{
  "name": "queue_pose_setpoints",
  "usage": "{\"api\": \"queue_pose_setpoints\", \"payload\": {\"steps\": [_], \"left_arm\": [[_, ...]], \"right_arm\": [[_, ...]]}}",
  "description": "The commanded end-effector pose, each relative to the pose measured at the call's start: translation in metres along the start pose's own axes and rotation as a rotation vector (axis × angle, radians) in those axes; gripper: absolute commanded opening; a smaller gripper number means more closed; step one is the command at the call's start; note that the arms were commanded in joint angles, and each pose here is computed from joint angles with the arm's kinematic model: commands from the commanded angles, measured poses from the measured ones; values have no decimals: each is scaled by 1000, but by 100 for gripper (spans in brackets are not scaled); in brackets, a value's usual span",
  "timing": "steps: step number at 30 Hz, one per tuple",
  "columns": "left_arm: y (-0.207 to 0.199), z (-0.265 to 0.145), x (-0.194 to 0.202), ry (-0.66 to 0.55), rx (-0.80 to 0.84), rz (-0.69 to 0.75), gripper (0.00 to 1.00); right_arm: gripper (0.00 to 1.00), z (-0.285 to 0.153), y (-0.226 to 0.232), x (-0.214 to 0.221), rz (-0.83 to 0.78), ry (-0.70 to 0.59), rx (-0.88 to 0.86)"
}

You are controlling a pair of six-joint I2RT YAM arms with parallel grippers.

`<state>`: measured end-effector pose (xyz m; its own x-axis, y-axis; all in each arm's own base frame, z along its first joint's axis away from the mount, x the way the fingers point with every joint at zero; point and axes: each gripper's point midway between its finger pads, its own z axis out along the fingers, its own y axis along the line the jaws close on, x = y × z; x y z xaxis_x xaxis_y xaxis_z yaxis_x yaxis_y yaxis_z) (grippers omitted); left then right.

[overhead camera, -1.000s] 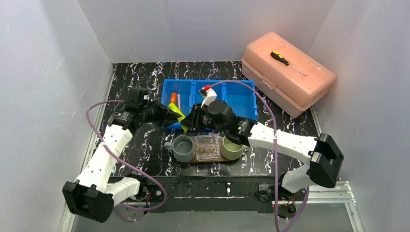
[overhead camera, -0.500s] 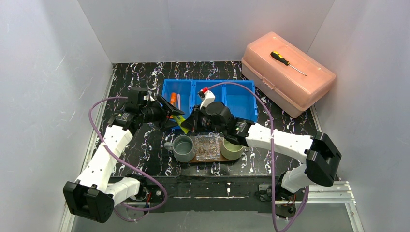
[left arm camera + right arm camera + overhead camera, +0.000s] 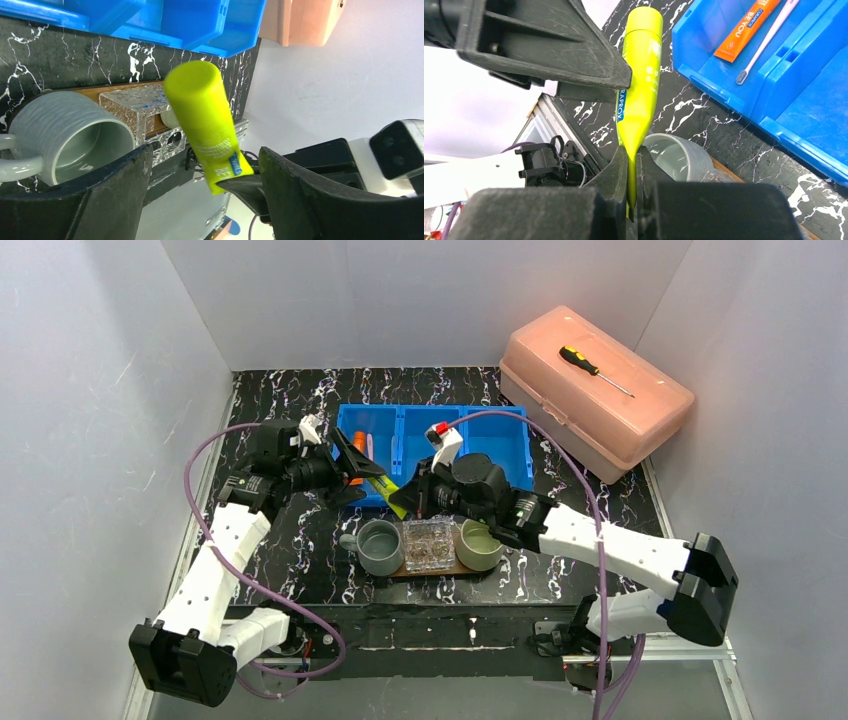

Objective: Prepare toiletry sets of a toothbrush and toothpaste on the tray

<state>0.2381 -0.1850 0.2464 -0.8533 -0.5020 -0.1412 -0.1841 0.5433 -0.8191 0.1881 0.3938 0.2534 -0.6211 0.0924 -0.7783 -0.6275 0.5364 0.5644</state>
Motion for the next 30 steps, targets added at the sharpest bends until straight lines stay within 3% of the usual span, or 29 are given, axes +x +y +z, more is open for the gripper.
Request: {"api": "queue_pose_setpoints", "payload": {"steps": [1, 15, 30], "left_arm": [[-15, -17, 3, -3, 75, 137, 76], [-42, -47, 24, 31, 250, 391, 81], [-68, -86, 62, 108, 446, 609, 82]], "right_arm": [[1, -20, 18, -19, -91, -45, -66], [1, -75, 37, -13, -248, 46, -181], [1, -120, 78, 2, -363, 187, -439]]}}
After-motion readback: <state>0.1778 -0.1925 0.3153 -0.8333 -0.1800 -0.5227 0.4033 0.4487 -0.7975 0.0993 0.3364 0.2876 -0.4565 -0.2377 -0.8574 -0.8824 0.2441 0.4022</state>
